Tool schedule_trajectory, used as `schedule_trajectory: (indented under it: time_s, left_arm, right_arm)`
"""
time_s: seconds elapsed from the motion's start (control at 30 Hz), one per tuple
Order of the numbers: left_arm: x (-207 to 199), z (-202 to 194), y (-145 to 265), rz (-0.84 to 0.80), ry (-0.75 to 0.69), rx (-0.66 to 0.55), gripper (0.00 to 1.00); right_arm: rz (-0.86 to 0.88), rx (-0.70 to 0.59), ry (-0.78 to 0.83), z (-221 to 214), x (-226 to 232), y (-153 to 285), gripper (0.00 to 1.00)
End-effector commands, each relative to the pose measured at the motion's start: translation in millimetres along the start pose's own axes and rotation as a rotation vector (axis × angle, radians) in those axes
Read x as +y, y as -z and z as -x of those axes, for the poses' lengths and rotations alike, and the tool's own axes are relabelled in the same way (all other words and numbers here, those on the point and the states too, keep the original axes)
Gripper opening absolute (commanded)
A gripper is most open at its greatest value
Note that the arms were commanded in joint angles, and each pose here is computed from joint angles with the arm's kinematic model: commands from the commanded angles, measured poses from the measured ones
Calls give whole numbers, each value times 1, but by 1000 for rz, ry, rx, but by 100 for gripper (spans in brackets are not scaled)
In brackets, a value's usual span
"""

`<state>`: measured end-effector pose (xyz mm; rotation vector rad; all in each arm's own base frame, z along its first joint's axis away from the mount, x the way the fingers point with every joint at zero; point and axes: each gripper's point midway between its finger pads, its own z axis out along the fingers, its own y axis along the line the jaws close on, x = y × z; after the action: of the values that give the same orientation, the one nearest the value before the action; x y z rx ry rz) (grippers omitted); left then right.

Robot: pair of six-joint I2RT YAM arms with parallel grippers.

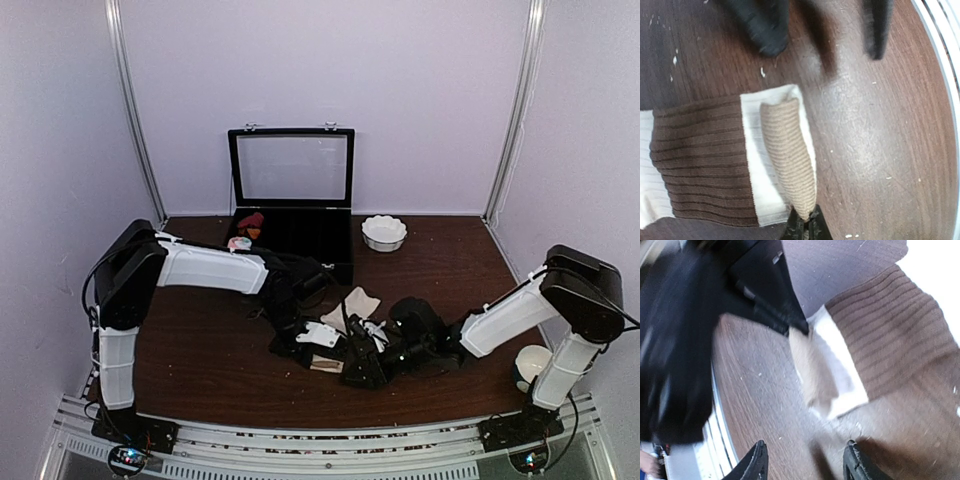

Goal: Roll the socks
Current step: Roll the sock at the center of the board.

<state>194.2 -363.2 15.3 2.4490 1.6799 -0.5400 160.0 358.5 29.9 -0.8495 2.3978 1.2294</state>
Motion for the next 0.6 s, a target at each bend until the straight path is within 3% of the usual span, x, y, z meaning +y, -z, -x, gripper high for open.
schedule_trajectory:
  time_s: [0.0,0.1,0.17,0.33,0.43,0.47,0.57]
  left_arm:
    - [-22,-23,-11,-151,122,68,0]
    - [-22,-20,-10,-186,138,67,0]
    - [-20,-17,-9,-198,143,67,0]
    - [-17,-12,-6,-233,141,79,0]
    - [-17,-13,-9,-275,150,98,0]
    - [-17,-13,-11,-284,155,102,0]
    - [-16,-11,-12,-302,169,97,0]
  right_arm:
    - [-254,123,-26,-66,-43,6,52]
    - [-331,93,56,-67,-41,11,55]
    - [-427,54,144,-63,-40,18,98]
    - [-850,-189,386,-29,-33,76,100]
    - [-1042,-347,286,-16,-48,117,100]
    - [-1057,-378,245,-17,-51,123,100]
    - [-894,-456,155,-22,-43,117,100]
